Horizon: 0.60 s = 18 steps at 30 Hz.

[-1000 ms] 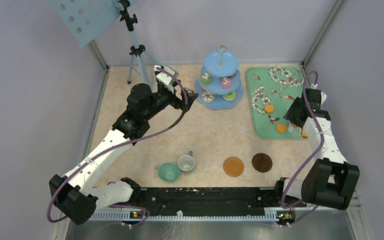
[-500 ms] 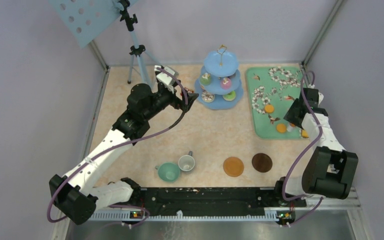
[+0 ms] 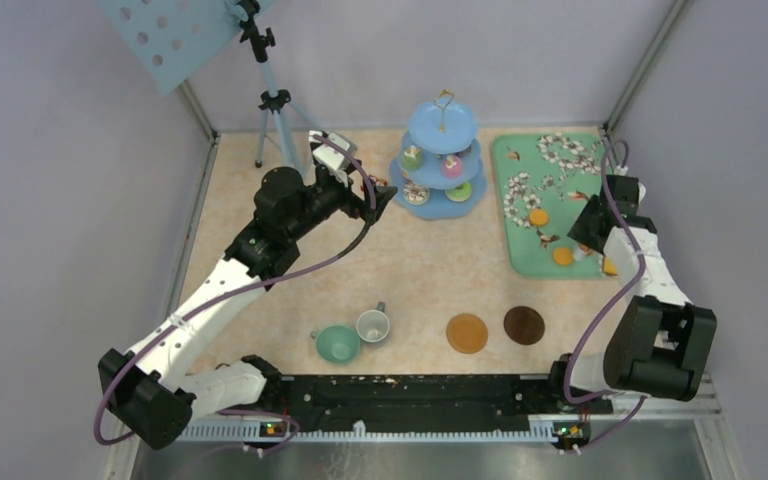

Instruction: Serve the afternoon tea

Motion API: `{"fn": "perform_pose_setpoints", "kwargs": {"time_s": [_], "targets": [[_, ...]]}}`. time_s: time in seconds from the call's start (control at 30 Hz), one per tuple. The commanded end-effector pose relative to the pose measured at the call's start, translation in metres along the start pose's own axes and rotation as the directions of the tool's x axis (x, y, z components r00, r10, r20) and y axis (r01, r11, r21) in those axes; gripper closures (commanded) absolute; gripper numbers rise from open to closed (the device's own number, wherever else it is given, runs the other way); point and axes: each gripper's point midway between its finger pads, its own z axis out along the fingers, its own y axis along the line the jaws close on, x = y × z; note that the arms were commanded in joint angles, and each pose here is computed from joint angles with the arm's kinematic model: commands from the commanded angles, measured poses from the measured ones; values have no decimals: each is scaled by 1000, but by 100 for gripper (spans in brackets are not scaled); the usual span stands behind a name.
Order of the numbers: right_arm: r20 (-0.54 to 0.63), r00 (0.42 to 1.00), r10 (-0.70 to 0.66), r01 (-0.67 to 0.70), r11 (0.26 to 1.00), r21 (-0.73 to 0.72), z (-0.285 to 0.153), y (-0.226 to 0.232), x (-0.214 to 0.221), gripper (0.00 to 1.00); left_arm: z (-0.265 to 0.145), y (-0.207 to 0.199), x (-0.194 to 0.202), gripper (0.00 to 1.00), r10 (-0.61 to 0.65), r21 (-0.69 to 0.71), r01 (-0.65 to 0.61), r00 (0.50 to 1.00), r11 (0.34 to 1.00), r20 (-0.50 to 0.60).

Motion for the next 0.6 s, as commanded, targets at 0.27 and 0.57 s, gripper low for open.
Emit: {"fn": "perform_pose_setpoints", "kwargs": {"time_s": [0.27, 0.57], "targets": [[265, 946, -189, 306, 792, -529, -122, 161, -17, 74, 1, 0, -10, 1, 12, -4, -12, 999, 1000, 40], [285, 919, -271, 393, 605, -693, -175, 263, 26, 73, 2, 1, -8, 1, 13, -6, -13, 999, 1000, 37]]}}
